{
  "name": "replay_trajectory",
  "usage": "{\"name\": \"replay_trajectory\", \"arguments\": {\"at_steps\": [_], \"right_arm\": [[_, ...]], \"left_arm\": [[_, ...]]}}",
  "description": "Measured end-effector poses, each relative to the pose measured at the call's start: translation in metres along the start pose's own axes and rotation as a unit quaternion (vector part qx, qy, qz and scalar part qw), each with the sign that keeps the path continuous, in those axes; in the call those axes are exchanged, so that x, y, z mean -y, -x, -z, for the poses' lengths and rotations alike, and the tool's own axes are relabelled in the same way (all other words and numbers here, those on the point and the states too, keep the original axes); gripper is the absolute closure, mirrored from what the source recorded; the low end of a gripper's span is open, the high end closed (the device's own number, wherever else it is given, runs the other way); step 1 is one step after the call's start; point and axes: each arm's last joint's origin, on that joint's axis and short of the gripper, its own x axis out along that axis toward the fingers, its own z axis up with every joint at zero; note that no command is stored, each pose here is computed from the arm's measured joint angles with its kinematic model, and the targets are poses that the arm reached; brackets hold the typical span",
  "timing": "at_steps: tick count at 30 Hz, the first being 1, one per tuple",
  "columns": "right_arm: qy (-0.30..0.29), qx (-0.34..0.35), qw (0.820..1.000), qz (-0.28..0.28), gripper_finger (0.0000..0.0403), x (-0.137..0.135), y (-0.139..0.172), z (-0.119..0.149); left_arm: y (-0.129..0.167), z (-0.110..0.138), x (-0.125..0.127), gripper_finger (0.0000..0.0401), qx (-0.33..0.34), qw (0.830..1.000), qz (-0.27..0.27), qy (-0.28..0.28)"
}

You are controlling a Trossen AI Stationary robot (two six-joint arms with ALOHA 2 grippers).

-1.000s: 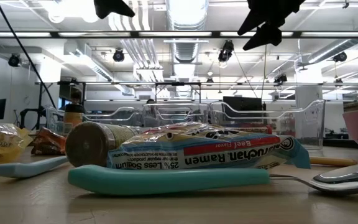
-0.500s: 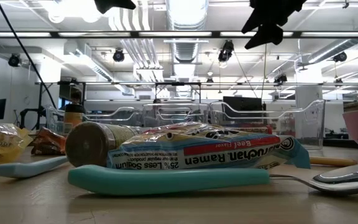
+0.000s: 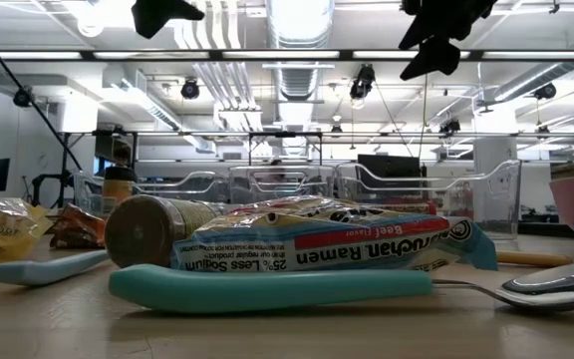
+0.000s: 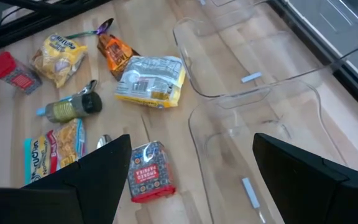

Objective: Pick & Place Food Item
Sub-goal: Put the black seasoning bottle into the left transparent bin

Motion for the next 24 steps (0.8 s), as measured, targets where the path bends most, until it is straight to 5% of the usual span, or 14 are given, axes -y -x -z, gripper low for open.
{"name": "replay_trajectory", "arguments": {"at_steps": [12,24], "right_arm": [[-0.037,0.001,0.999,0.013,0.0072,0.001,0.0,0.0],[-0.058,-0.001,0.998,0.013,0.0072,0.0,0.0,0.001]], "left_arm": [[-0.013,0.023,0.014,0.0085,-0.081,0.995,0.021,-0.046],[-0.047,0.054,0.006,0.0084,-0.216,0.969,-0.079,-0.086]]}}
